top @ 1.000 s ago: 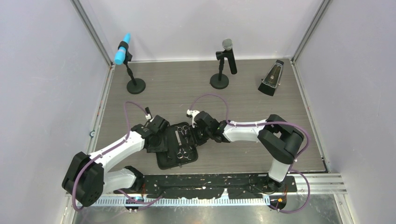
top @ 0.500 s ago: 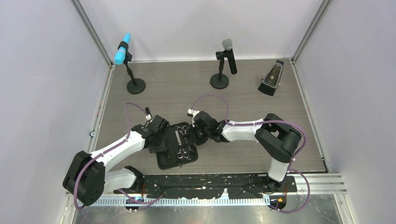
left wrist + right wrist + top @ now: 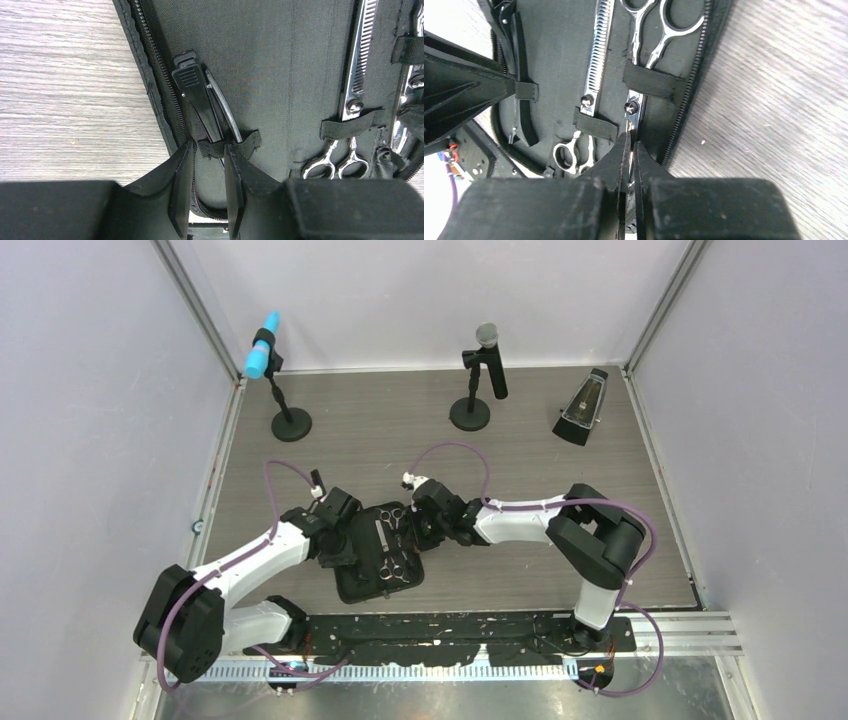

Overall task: Sort the hair-cutting tools
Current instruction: Place the scissors in the hairdressing tool bag.

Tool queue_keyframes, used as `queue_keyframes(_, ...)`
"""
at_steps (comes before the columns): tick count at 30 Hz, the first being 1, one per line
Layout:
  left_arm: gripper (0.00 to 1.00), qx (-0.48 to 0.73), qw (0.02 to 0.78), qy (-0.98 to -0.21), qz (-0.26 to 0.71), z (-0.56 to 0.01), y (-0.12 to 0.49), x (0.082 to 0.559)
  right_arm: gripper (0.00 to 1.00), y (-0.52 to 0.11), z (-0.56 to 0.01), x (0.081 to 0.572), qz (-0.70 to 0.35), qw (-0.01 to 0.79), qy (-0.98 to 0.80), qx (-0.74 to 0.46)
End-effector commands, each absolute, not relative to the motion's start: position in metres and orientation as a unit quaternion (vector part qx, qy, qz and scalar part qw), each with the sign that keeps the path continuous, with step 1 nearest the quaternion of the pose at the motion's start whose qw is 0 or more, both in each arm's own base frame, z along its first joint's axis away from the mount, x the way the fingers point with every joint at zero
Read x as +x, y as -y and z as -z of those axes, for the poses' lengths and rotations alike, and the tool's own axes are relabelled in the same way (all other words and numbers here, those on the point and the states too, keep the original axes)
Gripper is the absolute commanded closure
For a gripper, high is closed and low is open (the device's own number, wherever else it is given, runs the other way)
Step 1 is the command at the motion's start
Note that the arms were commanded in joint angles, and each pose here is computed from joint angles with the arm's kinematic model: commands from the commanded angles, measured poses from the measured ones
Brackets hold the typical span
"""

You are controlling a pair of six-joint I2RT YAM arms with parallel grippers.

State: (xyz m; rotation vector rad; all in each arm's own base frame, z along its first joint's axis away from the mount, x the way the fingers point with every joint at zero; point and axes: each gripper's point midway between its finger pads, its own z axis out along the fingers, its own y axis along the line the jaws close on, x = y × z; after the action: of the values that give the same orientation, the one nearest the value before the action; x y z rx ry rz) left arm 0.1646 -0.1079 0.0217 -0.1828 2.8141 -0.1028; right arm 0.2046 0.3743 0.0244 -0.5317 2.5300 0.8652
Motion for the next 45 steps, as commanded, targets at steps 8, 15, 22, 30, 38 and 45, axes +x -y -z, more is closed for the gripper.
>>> queue_keyframes(8,0.69,-0.057,0.139,-0.985,0.085,-0.014,0.131,0.162,0.86,-0.375,-0.056,0.230,-0.274,0.285,-0.891,-0.223)
queue_keyframes(15,0.64,-0.056,0.140,-0.985,0.086,-0.015,0.132,0.163,0.64,-0.374,-0.053,0.221,-0.224,0.282,-0.902,-0.239)
queue_keyframes(22,0.64,-0.057,0.140,-0.984,0.090,-0.016,0.134,0.163,0.68,-0.377,-0.047,0.214,-0.205,0.271,-0.907,-0.249)
queue_keyframes(30,0.64,-0.056,0.140,-0.984,0.098,-0.017,0.138,0.163,0.71,-0.384,-0.033,0.207,-0.174,0.258,-0.913,-0.265)
queue_keyframes(38,0.65,-0.045,0.134,-0.985,0.098,-0.015,0.141,0.160,0.94,-0.381,-0.026,0.220,-0.119,0.274,-0.916,-0.267)
queue_keyframes(45,0.67,-0.031,0.129,-0.987,0.093,-0.015,0.143,0.157,0.95,-0.406,-0.044,0.235,-0.158,0.291,-0.910,-0.247)
